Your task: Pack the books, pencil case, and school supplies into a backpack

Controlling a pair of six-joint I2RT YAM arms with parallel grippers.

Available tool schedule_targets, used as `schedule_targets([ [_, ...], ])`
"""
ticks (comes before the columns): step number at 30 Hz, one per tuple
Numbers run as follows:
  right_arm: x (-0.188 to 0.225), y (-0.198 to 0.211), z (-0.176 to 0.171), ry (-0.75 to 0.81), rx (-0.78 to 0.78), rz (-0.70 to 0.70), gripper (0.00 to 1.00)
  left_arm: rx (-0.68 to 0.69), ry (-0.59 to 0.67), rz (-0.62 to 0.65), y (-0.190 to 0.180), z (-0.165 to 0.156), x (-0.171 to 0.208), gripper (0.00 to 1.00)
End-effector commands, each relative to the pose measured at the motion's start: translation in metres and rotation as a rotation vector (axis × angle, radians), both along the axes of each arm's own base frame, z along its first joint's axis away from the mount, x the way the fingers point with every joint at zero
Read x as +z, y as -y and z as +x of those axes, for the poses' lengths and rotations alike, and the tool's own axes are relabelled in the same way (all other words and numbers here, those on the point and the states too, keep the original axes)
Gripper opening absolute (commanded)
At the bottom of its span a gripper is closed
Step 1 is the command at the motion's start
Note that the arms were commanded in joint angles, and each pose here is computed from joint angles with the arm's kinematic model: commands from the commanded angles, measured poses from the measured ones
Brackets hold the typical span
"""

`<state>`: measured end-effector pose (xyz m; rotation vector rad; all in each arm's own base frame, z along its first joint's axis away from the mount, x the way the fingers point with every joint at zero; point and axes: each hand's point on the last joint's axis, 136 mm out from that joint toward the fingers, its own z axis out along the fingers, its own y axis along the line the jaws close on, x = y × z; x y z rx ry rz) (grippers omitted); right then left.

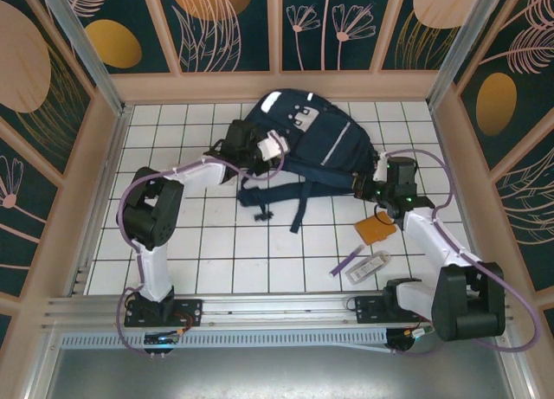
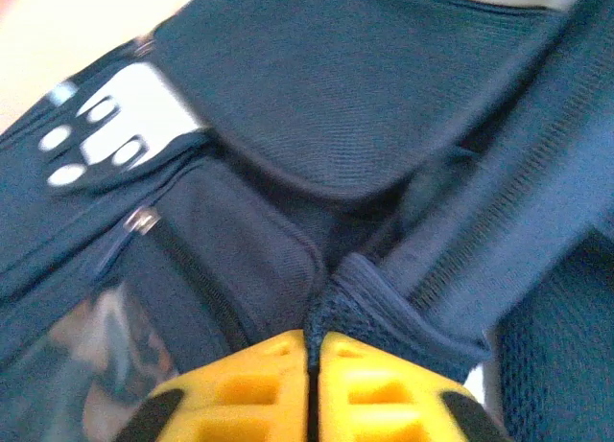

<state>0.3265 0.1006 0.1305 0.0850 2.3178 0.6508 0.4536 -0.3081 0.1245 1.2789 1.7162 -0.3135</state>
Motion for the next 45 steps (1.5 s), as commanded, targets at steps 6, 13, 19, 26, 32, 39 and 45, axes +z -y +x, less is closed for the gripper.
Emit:
schedule_targets([
  [6,0.031,-0.104,0.004,0.119,0.382,0.109,0.00,0.573,-0.339,-0.352,-0.044,0.028,0.053,0.41],
  [13,0.030,-0.162,0.010,0.188,0.560,0.120,0.00,0.810,-1.073,-0.564,-0.034,-0.064,-0.012,0.51],
  [19,0.012,-0.187,-0.005,0.226,0.691,0.112,0.00,0.935,-1.118,-0.623,-0.031,-0.085,-0.014,0.48],
  [26,0.002,-0.209,-0.015,0.248,0.800,0.081,0.00,1.060,-1.170,-0.609,-0.025,-0.079,-0.047,0.50],
  [32,-0.006,-0.217,-0.030,0.242,0.861,0.027,0.00,1.170,-1.120,-0.622,-0.029,-0.054,-0.055,0.50],
  [39,-0.025,-0.190,-0.015,0.130,0.700,-0.105,0.00,1.184,-1.052,-0.541,-0.041,-0.052,-0.067,0.09],
  [45,-0.059,-0.101,0.014,-0.062,0.272,-0.303,0.00,0.996,-0.893,-0.421,-0.054,-0.044,-0.045,0.00],
])
